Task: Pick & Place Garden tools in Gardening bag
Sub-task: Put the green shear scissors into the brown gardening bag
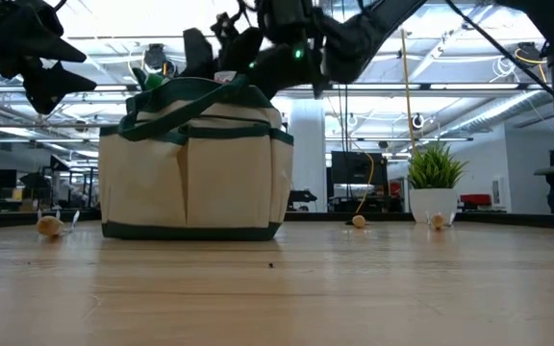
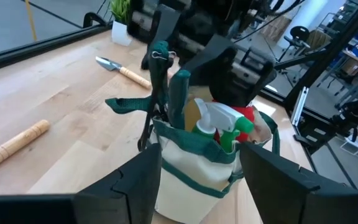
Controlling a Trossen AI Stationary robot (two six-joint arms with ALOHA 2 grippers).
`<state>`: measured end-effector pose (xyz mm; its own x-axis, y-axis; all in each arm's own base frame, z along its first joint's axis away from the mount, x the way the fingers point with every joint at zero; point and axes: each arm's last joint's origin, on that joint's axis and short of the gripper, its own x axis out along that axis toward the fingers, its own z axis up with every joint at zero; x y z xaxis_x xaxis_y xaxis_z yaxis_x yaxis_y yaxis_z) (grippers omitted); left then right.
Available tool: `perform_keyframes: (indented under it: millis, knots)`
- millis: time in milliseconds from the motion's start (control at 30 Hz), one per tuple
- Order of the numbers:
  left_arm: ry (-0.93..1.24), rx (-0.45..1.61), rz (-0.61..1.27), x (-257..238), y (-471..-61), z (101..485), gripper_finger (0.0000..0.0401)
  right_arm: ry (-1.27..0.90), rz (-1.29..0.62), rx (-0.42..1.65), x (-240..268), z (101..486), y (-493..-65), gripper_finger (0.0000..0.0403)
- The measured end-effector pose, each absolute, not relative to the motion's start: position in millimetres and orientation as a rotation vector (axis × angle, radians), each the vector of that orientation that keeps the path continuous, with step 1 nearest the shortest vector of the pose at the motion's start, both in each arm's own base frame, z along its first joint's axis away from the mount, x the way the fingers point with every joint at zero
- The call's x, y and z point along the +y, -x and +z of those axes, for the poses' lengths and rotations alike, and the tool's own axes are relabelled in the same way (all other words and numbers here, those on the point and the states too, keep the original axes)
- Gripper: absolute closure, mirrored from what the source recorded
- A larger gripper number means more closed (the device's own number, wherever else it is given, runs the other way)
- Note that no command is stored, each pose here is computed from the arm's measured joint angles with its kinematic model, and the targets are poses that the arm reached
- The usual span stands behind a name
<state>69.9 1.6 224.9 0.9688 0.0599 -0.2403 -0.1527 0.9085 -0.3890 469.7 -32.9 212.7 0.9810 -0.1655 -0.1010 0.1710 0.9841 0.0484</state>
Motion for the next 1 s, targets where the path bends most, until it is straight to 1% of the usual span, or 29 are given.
perform_keyframes:
  millis: [100, 200, 267, 400, 467, 667, 800, 1000]
  knots:
    - [0.418, 0.226, 0.111, 1.6, -69.9, 224.9, 0.0176, 0.022, -0.164, 0.142, -32.5, 223.6, -463.9, 0.0259]
    - [0.415, 0.224, 0.119, 1.9, -69.9, 225.0, 0.0176, 0.069, -0.161, 0.122, -32.2, 235.8, -460.3, 0.0262]
    - [0.415, 0.222, 0.128, 2.1, -69.8, 225.0, 0.0176, 0.070, -0.167, 0.112, -34.9, 241.9, -458.4, 0.0262]
    - [0.419, 0.221, 0.129, 2.2, -69.9, 225.0, 0.0176, 0.027, -0.192, 0.143, -45.7, 240.0, -456.3, 0.0254]
    - [0.420, 0.221, 0.129, 2.2, -69.9, 225.1, 0.0176, -0.004, -0.202, 0.153, -51.3, 238.9, -455.5, 0.0247]
    - [0.429, 0.221, 0.130, 2.2, -69.9, 225.0, 0.0176, -0.111, -0.076, 0.137, -59.1, 240.0, -454.7, 0.0205]
    - [0.436, 0.220, 0.131, 2.2, -69.9, 225.0, 0.0176, -0.135, -0.005, 0.135, -58.7, 240.5, -454.9, 0.0178]
    - [0.439, 0.220, 0.131, 2.2, -69.9, 225.0, 0.0176, -0.136, 0.012, 0.115, -60.8, 248.3, -457.0, 0.0165]
